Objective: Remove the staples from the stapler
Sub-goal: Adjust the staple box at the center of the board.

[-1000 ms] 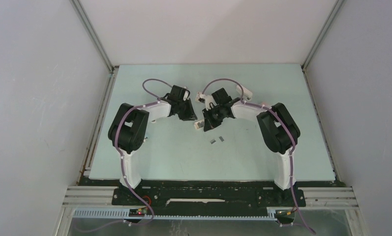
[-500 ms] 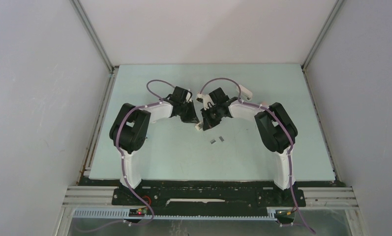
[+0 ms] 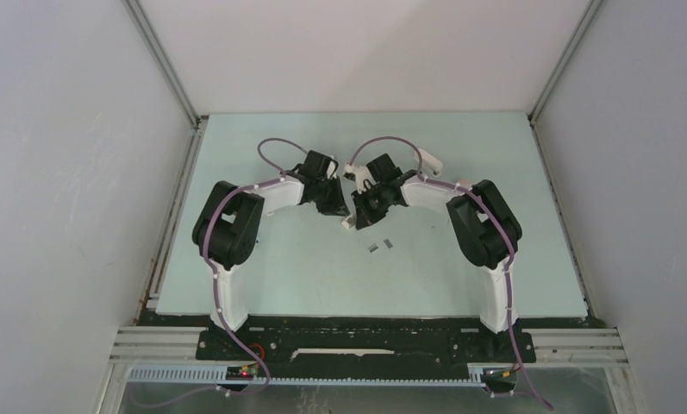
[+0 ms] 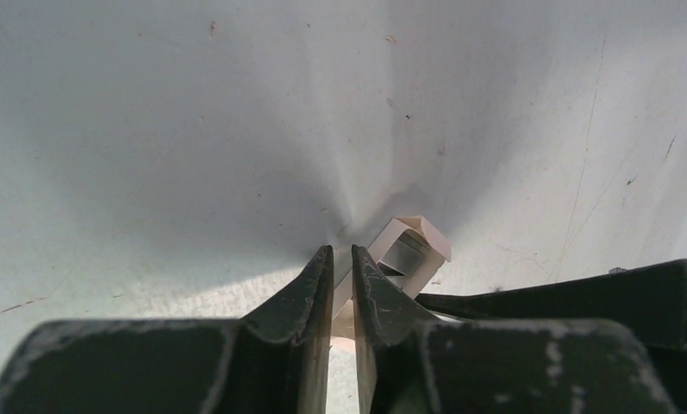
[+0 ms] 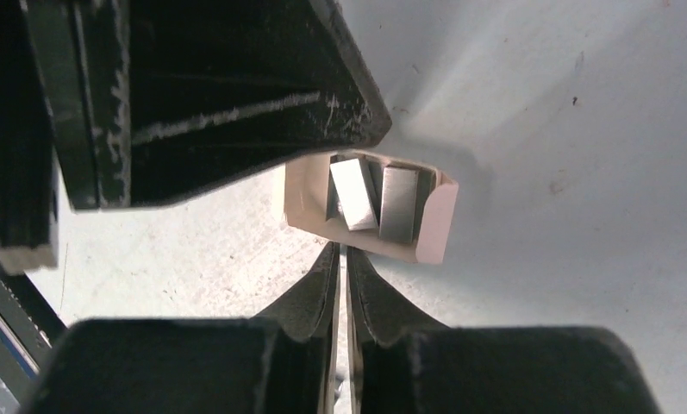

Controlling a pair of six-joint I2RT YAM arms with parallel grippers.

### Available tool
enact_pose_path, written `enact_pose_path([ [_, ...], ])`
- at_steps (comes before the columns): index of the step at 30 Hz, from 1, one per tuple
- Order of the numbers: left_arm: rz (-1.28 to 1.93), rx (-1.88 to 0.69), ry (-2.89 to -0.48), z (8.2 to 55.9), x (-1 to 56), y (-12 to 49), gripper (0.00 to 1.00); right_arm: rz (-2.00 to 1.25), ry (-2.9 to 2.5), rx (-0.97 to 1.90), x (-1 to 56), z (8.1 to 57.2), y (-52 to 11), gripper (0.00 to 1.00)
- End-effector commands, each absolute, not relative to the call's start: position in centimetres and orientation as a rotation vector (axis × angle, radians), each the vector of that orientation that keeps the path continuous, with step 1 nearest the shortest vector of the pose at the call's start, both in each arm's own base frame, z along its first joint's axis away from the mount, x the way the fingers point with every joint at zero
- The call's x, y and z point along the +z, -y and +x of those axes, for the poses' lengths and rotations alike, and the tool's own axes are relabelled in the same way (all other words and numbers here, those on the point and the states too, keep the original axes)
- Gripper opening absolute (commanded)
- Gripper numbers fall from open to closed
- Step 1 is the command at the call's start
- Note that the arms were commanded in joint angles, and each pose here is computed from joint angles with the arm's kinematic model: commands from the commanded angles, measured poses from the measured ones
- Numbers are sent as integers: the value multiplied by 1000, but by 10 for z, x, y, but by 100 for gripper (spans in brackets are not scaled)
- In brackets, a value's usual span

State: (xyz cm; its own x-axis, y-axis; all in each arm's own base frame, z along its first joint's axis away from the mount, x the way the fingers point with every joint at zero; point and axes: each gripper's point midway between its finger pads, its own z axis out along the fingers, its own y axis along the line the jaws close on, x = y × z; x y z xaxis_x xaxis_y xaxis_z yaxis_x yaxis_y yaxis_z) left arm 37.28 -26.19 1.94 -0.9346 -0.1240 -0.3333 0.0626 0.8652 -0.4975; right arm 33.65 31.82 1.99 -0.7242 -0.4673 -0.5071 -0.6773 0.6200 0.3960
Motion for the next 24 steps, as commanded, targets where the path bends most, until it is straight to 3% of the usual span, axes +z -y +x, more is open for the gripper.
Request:
enact_pose_path([
  [1,-92,-643,-2633,394,34,247,21,-975,-2410,837,50,336,-312,14],
  [7,-91,-646,-2601,403,46,242,22,-1000,-2360,858,66,332,-303,15],
  [14,-53,-713,-2655,391,34,251,13,-1006,-2407,840,44,333,-305,15],
  [24,75,-824,-2697,374,27,284,10,-1047,-2447,805,27,333,-320,14],
])
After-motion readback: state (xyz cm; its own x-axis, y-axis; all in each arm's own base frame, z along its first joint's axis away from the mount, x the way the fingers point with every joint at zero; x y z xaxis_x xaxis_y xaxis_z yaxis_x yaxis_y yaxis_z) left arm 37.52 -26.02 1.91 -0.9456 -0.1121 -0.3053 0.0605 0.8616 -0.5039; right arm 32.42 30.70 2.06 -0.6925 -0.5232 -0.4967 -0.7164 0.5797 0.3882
